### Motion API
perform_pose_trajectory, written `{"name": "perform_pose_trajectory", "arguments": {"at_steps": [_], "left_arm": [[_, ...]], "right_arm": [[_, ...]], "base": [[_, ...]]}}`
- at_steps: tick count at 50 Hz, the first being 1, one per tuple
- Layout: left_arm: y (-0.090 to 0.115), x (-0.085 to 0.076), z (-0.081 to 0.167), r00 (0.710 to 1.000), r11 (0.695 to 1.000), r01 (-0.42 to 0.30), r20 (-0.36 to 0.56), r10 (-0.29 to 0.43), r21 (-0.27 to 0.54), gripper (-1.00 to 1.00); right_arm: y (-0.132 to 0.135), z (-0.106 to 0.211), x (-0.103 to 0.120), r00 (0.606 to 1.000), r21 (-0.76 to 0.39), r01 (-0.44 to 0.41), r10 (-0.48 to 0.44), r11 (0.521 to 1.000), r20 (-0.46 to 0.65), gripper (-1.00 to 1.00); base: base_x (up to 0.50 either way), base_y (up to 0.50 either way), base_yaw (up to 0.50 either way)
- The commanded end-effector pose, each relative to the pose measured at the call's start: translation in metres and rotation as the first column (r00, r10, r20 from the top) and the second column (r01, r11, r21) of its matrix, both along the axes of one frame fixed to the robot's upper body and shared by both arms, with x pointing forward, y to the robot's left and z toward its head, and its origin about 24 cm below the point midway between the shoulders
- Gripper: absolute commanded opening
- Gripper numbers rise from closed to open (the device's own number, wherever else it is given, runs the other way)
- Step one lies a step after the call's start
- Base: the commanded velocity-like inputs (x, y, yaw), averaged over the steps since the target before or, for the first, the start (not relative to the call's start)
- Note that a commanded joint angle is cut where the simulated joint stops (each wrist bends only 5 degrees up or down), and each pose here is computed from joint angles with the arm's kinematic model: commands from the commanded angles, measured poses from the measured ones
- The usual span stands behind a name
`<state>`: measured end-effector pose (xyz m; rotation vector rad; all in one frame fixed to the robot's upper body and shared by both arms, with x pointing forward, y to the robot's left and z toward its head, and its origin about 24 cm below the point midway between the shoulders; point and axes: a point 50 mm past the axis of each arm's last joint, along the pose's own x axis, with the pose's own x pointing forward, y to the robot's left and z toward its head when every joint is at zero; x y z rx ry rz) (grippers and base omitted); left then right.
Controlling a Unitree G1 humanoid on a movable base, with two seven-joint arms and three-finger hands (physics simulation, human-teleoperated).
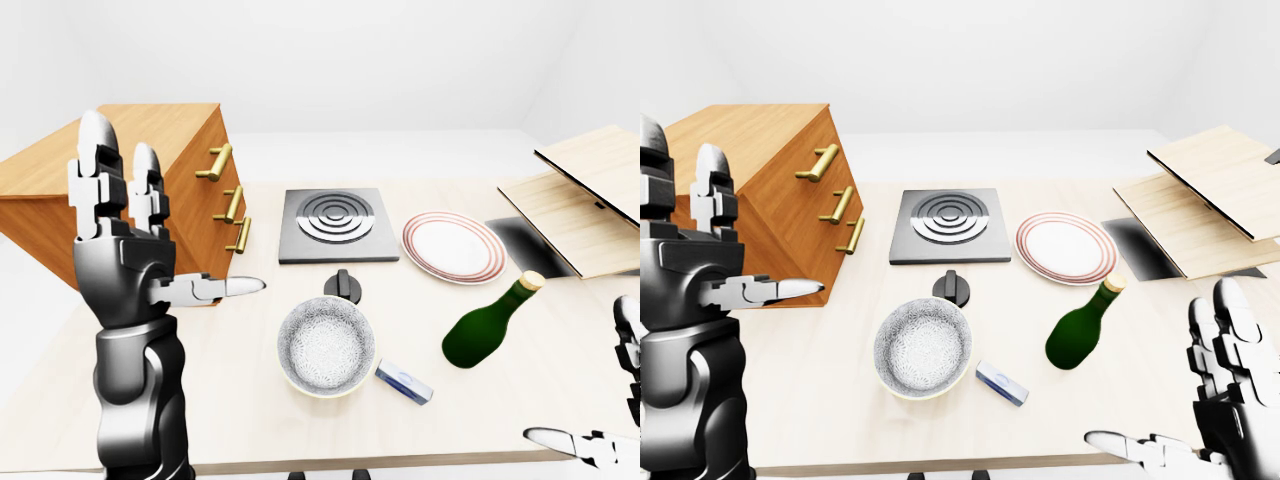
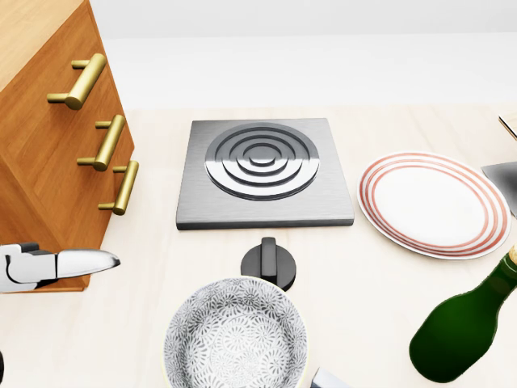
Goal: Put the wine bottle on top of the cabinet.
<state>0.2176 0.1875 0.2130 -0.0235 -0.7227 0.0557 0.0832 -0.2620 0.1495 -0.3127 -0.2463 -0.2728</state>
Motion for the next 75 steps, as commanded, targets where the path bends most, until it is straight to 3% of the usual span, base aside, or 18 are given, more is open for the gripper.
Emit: {"name": "perform_pose_trajectory", "arguments": {"at_steps": [1,19,24,36,51,75], "left_arm": [[-0.001,0.002,-0.005,1.000,1.000,0.001,-0.027,-0.001,0.002,1.00],[0.000,0.001,-0.007,0.999,1.000,0.001,-0.034,-0.001,0.002,1.00],[-0.001,0.006,-0.015,0.997,1.000,-0.002,-0.078,0.003,0.009,1.00],[0.000,0.006,-0.013,0.998,1.000,-0.002,-0.066,0.002,0.008,1.00],[-0.002,0.007,-0.015,0.997,1.000,0.002,-0.076,-0.001,0.010,1.00],[0.000,0.012,-0.028,0.990,1.000,-0.001,-0.142,0.002,0.006,1.00]], "right_arm": [[-0.005,-0.011,0.003,1.000,0.043,0.005,-0.004,0.999,-0.022,1.00],[-0.019,-0.037,0.025,0.997,0.134,0.013,-0.003,0.991,-0.074,1.00],[-0.016,-0.030,0.029,0.999,0.116,0.001,0.005,0.993,-0.048,1.00],[-0.021,-0.028,0.040,1.000,0.125,0.005,-0.003,0.992,-0.014,1.00],[-0.024,-0.046,0.057,0.997,0.163,0.032,-0.019,0.986,-0.077,1.00],[-0.018,-0.045,0.084,0.999,0.181,-0.013,0.022,0.983,-0.049,1.00]], "base": [[0.00,0.00,0.00],[0.00,0.00,0.00],[0.00,0.00,0.00],[0.00,0.00,0.00],[0.00,0.00,0.00],[0.00,0.00,0.00]]}}
